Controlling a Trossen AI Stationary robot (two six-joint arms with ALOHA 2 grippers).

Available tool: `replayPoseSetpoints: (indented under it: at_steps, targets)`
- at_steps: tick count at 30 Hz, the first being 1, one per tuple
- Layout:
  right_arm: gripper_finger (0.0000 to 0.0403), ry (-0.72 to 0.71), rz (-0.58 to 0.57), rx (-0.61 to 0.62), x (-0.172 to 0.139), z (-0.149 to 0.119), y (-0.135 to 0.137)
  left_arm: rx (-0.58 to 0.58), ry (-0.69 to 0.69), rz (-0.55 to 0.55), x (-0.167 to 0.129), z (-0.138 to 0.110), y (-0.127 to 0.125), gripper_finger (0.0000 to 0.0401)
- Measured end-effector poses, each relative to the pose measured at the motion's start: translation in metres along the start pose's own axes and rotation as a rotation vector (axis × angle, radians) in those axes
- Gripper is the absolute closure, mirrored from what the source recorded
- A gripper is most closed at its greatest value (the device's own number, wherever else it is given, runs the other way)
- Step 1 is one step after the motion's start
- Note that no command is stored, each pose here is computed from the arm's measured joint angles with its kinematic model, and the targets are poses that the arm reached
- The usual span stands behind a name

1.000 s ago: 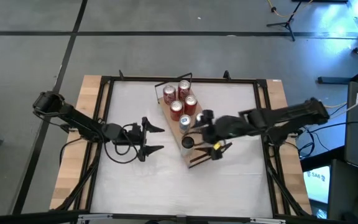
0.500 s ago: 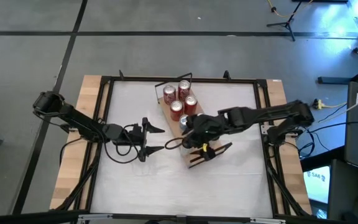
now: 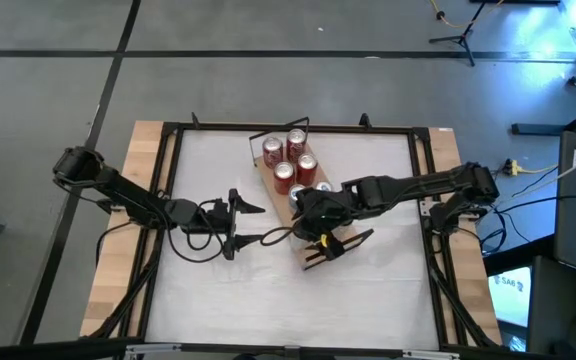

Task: Place canned beverage on shelf
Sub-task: Put the white yellow soda can on the shelf aligned with the other white yellow soda can

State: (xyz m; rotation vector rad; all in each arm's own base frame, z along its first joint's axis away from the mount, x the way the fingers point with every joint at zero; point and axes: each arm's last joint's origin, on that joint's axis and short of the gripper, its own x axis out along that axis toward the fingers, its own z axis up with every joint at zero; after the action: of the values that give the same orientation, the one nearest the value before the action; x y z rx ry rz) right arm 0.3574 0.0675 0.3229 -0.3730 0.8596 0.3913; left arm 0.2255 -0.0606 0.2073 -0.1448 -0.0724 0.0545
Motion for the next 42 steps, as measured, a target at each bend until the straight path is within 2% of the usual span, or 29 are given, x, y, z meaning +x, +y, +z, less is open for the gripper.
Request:
replayPoseSetpoints:
  at_steps: [6,17,21,31,36,42]
  targets:
    - [0.0013,0.006,0.001,0.002,0.0,-0.001,0.0,0.0,0.0,0.0,0.0,0.0,0.0,0.0062]
    - [0.0014,0.071,-0.02,0.007,0.019,-0.004,-0.001,-0.003,0.002,0.001,0.0,0.0,0.0,0.0062]
    - [0.0039,0.074,-0.021,0.006,0.019,-0.005,-0.001,-0.001,0.004,0.001,0.0,-0.001,0.0,0.0062]
    - [0.014,0.092,-0.047,0.007,0.018,-0.006,-0.002,-0.002,0.004,0.0,0.0,0.0,0.0,0.0062]
    - [0.0144,0.093,-0.05,0.022,0.018,-0.006,-0.002,-0.002,0.004,0.0,0.0,0.0,0.0,0.0062]
    - [0.0137,0.101,-0.062,0.109,0.015,-0.005,-0.002,-0.002,0.004,0.0,0.0,0.0,0.0,0.0062]
